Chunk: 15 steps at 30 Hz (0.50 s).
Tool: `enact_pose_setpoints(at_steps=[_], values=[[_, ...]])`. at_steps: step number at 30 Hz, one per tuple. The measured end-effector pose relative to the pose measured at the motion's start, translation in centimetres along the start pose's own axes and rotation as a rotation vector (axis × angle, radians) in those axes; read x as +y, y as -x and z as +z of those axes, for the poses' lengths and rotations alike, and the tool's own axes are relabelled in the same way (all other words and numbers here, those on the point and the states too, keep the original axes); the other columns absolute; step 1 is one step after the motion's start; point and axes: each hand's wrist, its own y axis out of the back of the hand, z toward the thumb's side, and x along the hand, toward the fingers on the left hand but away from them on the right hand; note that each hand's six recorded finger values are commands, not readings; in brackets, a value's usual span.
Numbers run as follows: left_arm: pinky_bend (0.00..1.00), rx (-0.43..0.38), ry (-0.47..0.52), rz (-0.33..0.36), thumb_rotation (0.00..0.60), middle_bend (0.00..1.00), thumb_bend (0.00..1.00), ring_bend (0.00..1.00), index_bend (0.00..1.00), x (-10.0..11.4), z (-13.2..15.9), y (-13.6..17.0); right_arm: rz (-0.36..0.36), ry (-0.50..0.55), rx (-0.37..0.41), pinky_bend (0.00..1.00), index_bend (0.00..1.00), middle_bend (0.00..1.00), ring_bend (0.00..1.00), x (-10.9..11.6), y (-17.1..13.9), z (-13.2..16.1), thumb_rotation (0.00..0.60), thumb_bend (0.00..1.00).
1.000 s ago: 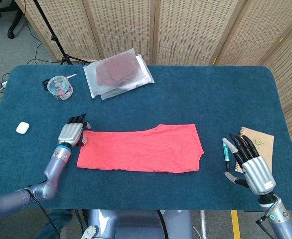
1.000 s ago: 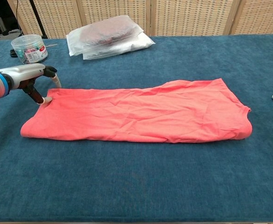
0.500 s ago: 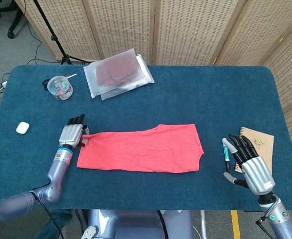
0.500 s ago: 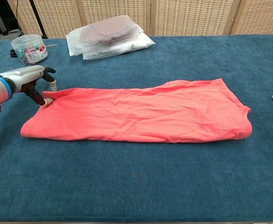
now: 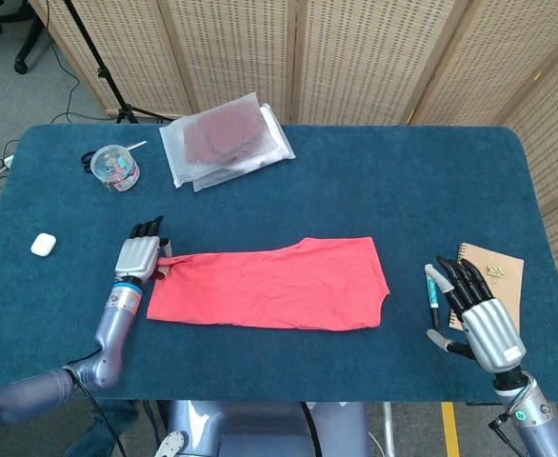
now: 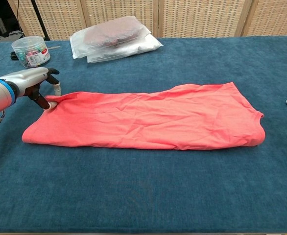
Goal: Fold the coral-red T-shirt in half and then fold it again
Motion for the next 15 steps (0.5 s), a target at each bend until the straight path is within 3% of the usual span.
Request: enact_pose_setpoints(at_steps=[15], values=[[0.00,0.115,-0.024,-0.030,0.600,0.00,0.54,0.00,0.78,2.1,-5.0,-0.9,0.007,0.002,0.002,0.00,0.00,0.00,0.00,-0.1,-0.1,0.1,0.600,0.00]])
